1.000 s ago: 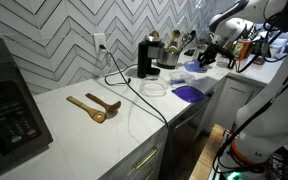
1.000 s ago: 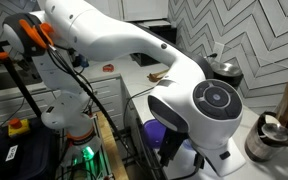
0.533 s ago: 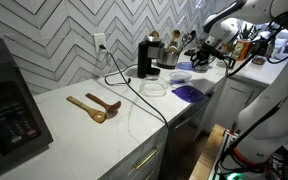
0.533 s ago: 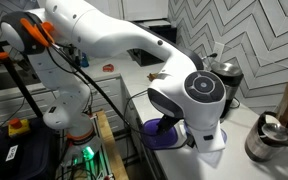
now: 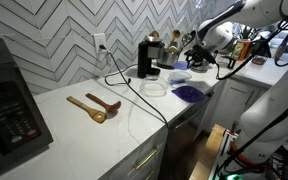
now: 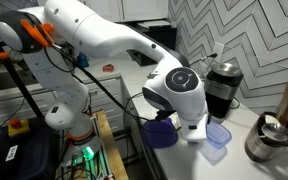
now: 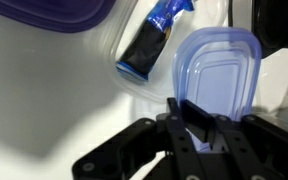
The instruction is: Unstack the clear bowls and put the blue packet in the bowl on the right then put the light blue lid on the bowl on the right
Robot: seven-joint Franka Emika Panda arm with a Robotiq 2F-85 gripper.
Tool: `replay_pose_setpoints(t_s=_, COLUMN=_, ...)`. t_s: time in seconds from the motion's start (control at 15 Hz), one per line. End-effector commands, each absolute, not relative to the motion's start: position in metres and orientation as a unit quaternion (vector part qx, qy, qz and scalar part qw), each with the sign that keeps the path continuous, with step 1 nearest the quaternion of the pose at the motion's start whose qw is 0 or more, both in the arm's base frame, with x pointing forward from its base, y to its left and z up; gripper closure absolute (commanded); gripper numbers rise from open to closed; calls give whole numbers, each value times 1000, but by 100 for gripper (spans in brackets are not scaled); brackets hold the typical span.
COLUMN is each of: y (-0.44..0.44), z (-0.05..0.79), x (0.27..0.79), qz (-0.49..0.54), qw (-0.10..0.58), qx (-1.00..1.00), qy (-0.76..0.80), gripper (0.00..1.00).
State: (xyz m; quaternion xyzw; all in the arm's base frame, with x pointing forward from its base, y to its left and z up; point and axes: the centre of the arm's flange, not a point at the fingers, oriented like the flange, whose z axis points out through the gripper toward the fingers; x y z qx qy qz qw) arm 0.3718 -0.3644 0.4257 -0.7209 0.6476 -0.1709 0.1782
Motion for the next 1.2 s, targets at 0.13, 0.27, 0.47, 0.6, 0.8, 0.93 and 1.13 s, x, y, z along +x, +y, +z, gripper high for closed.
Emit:
replay_pose_setpoints(t_s=0.13, y=-354, z=424, x=374, qz=-178, qw=179, qx=-706, qy=661, gripper=89)
replay_pose_setpoints(t_s=0.27, y=-352, z=425, x=373, qz=-178, qw=180, qx=-706, qy=662, gripper=89)
replay_pose_setpoints(t_s=0.47, y=-351, z=426, x=373, qz=-180, qw=181, qx=-705, qy=662, gripper=97)
replay_pose_setpoints(t_s=0.6, y=-338, z=426, x=375, qz=-177, qw=190, qx=-699, qy=666, gripper=97)
replay_pose_setpoints(t_s=0.8, y=-317, z=425, x=381, qz=-158, qw=202, qx=-686, qy=681, gripper=97)
replay_pose_setpoints(t_s=0.93, y=-304, z=423, x=384, qz=-149, qw=205, qx=-673, qy=695, gripper=97)
replay_pose_setpoints(t_s=1.13, y=-290, z=419, x=380, qz=-144, qw=202, qx=-650, qy=718, gripper=97)
